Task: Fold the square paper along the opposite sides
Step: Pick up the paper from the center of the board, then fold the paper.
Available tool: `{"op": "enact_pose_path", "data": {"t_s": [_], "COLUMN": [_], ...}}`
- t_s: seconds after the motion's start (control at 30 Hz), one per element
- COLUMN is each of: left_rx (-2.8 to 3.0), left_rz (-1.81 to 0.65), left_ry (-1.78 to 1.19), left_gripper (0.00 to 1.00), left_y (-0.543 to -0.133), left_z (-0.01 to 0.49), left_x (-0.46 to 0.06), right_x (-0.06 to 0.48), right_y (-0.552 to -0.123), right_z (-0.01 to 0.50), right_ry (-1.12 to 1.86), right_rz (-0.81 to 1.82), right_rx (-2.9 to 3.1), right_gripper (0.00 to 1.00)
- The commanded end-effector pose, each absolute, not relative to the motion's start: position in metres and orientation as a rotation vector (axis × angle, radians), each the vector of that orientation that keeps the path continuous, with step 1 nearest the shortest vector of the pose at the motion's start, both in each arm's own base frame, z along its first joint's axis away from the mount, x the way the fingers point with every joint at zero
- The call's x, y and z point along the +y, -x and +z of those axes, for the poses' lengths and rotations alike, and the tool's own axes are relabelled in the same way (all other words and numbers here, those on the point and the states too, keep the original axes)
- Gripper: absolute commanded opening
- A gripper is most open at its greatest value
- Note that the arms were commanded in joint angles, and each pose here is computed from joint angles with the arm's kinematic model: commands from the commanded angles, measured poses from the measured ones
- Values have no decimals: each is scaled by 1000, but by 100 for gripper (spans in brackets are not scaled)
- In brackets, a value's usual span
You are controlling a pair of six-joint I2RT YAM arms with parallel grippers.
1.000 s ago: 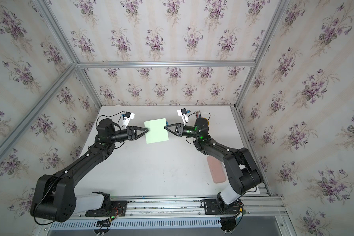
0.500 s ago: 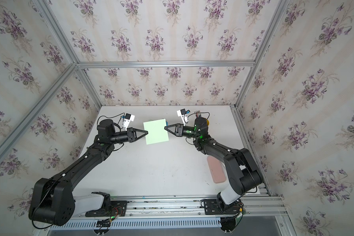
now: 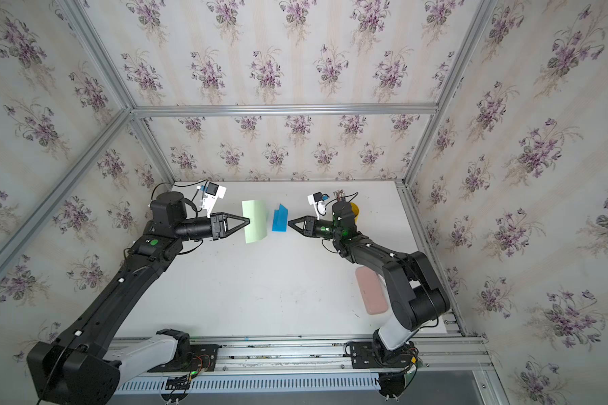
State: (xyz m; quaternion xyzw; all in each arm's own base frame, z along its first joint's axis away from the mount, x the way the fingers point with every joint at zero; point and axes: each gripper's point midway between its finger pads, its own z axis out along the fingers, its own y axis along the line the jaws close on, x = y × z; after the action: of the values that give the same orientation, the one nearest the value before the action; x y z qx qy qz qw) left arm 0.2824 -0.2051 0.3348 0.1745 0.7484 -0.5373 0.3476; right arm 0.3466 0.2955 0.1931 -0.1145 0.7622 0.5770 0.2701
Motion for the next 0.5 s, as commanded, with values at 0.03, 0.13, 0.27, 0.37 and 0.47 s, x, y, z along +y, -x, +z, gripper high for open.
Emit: {"op": "enact_pose_path", "data": {"t_s": [0.03,0.13,0.27,0.37,0.47], "left_rx": [1860,1852,1963,2029,2049], "left_rz": [-1448,-1448,-1334,-1281,-1261], "left_ry": [-518,-487,-395,-351,-322], "left_gripper": [0,0,0,0,0], "left_y": [-275,-283,-305,-316,-319], "left_z": [356,352,317,296,285], "left_x": [-215,-215,-203,-195,-190], "right_x": [314,329,332,329,325], "right_y": [-350,-347,-337,-328,-322], "right_z": [196,215,247,262,268], "right_ry": [335,378,421,438,439], "right_rz": [1595,1665,1782,1813,1814], "right_rx": [2024,1958,1845,1802,1789], "right_gripper": [29,30,32,33,35]}}
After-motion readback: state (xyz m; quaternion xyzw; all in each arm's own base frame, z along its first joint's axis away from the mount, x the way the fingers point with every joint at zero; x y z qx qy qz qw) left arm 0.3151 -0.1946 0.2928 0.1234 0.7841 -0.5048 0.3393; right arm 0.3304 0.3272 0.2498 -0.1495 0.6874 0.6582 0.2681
